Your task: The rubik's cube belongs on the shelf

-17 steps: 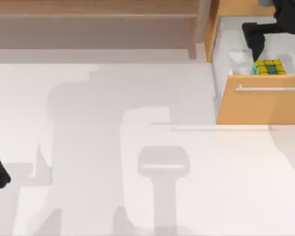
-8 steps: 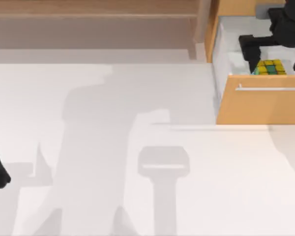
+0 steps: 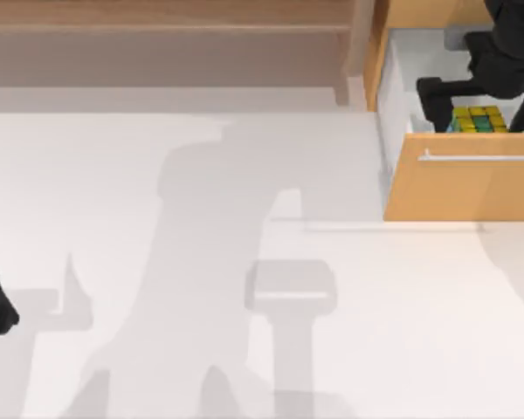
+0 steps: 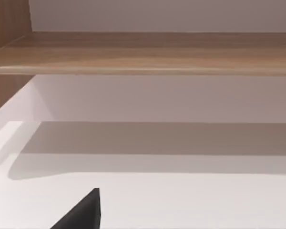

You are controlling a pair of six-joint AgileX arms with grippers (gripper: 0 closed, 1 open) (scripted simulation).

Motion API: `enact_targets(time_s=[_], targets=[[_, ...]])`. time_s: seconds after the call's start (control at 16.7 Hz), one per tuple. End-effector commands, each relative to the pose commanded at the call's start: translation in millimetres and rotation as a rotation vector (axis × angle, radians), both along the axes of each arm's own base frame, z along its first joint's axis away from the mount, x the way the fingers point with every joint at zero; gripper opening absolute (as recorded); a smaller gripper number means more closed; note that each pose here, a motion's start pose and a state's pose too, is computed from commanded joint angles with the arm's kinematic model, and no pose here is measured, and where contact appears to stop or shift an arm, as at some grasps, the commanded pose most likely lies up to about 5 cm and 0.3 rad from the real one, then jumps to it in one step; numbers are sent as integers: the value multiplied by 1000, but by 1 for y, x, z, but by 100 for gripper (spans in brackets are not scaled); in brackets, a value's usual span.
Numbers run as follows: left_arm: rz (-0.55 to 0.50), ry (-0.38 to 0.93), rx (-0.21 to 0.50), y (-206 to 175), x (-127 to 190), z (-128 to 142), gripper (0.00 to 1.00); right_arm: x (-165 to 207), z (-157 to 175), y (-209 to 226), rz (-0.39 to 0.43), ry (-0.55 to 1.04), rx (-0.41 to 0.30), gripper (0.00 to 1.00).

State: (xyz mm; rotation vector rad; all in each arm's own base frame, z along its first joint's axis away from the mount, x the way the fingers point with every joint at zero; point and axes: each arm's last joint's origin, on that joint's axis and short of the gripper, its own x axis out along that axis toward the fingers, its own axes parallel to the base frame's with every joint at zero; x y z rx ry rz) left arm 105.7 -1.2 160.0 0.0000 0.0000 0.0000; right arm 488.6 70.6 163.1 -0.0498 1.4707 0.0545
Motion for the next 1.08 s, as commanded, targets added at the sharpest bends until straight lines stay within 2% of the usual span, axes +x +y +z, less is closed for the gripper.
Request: enact_targets(time_s=[0.24, 1.02, 1.08], targets=[[0, 0, 0, 0, 0, 0, 100, 0, 0, 0, 0, -1, 0, 100], [0, 0, 0, 0, 0, 0, 100, 0, 0, 0, 0, -1, 0, 2], [0, 0, 0, 0, 0, 0, 100, 0, 0, 0, 0, -1, 0, 0]])
